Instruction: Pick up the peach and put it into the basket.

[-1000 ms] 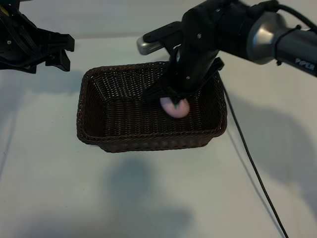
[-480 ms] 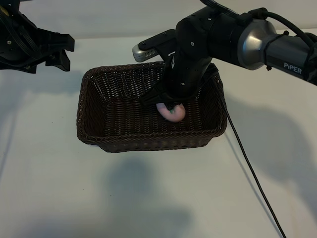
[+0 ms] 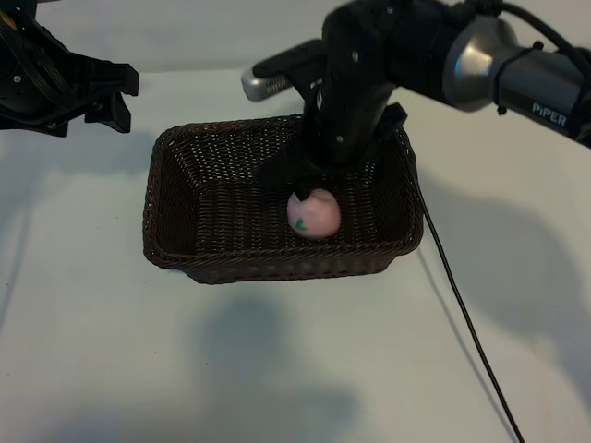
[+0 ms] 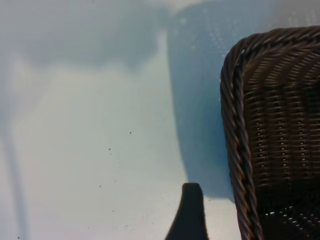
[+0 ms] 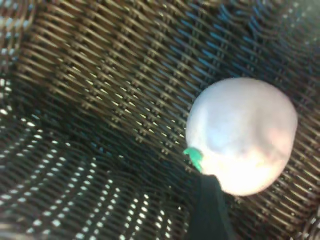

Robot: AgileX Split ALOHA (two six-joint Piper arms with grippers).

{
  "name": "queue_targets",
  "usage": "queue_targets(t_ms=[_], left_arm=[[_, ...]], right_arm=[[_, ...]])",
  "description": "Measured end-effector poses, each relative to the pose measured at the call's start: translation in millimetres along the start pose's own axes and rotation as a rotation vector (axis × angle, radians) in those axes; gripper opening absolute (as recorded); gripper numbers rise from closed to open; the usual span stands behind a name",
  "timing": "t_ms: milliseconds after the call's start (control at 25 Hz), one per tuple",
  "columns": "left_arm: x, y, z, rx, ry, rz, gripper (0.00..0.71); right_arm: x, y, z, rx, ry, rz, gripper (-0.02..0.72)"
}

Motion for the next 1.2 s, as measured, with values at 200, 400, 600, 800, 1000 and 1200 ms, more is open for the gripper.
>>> queue_targets(t_ms=[200,400,600,800,1000,1200], left_arm=[[0,0,0.0,0.000,0.000,0.000,0.599],[0,0,0.0,0.000,0.000,0.000,0.599],[0,0,0.0,0.000,0.001,0.000,0.599],[0,0,0.0,0.000,0.001,0.000,0.599],[0,0,0.0,0.000,0.001,0.000,0.599],[0,0,0.0,0.000,0.001,0.000,0.599]], right_arm=[[-13,31,-2,0.039,0.029,0.007,0.518],[-20,50,-15,0.096,0.033,-0.002,0.518],[-20,55,-56,0.134,-0.047,-0.004,0.518],[-16,61,-106,0.172,-0.150,-0.006,0.518],[-9,66,-142,0.195,-0.223,-0.008,0.518],[-6,68,-153,0.204,-0.237,-0.005,0.512]])
Point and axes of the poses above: a point on each arm's last joint axis where the gripper is mounted, y pointing back along that axis away from the gripper, z along the wrist's bending axis when the last joint is at zero, x = y × z, the point moved 3 cm from there along -y, pointing out along that axis toward the gripper, and after that the axes turned 5 degrees about y, right-handed, at the moved point
